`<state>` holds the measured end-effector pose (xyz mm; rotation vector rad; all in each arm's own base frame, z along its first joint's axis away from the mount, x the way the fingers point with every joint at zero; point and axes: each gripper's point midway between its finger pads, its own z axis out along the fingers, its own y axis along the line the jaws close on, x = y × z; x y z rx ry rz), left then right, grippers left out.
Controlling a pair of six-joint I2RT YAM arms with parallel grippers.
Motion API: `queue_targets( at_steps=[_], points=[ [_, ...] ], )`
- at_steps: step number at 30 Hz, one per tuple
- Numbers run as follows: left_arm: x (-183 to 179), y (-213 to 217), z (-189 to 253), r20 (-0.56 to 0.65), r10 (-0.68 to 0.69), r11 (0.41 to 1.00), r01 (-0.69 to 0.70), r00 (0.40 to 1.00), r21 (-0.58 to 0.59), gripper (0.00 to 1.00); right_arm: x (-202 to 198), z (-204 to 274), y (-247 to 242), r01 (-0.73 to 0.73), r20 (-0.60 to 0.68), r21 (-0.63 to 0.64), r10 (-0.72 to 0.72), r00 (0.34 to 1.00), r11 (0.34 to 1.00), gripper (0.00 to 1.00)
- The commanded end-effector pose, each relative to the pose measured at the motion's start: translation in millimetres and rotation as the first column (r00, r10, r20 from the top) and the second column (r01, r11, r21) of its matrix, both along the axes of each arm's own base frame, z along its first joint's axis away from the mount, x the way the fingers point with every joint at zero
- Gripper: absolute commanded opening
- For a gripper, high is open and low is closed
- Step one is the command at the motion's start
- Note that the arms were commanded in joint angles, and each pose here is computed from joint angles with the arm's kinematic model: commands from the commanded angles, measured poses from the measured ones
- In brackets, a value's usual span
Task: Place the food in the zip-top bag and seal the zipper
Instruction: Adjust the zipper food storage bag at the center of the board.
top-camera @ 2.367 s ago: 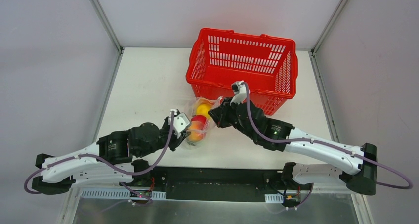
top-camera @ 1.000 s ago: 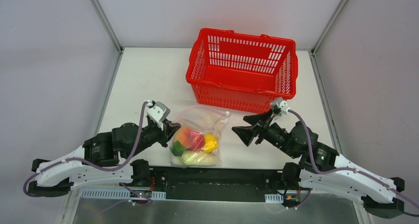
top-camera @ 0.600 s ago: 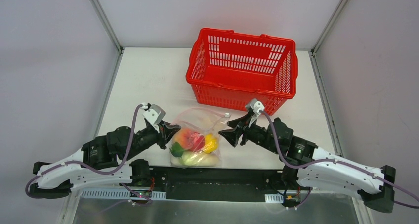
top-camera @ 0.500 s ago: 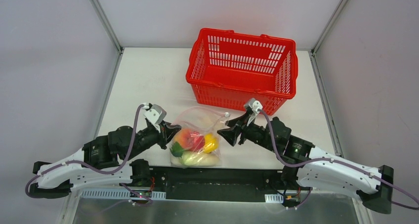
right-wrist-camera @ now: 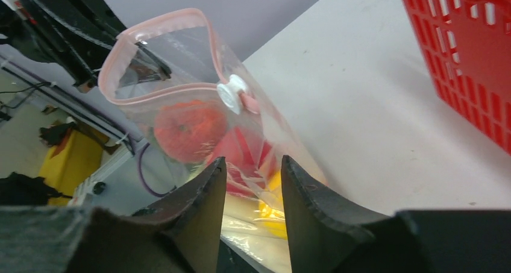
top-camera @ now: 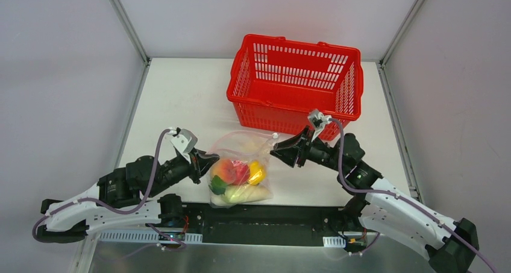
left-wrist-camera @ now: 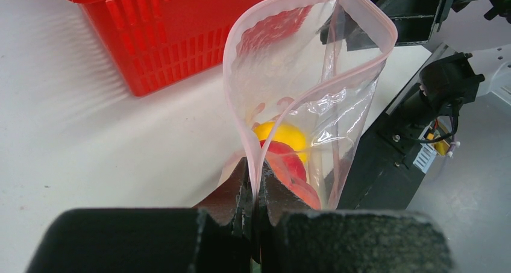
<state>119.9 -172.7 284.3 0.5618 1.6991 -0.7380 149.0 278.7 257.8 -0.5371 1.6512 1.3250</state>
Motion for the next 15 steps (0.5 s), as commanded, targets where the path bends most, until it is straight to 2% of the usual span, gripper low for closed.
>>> queue_targets(
  at_steps=[1,6,8,12,15],
  points=[
    [-3,-6,18,0.008,-0.024,0.994,0.024,1.0,-0.105,0.0,-16,31,7,-0.108,0.056,0.138,0.101,0.993,0.985,0.4],
    [-5,-10,22,0.01,-0.041,0.991,0.042,0.999,-0.124,0.0,-14,36,14,-0.129,0.045,0.173,0.123,0.991,0.976,0.4],
    [-5,-11,22,0.007,-0.039,0.992,0.04,0.999,-0.122,0.0,-15,32,17,-0.141,0.018,0.173,0.14,0.99,0.975,0.27],
    [-5,-13,22,0.001,-0.04,0.992,0.04,0.999,-0.123,0.0,-8,29,14,-0.091,0.012,0.184,0.091,0.996,0.979,0.19],
    [-4,-14,21,-0.003,-0.036,0.992,0.035,0.999,-0.124,0.0,-4,28,9,-0.055,0.014,0.182,0.053,0.998,0.982,0.03]
  ],
)
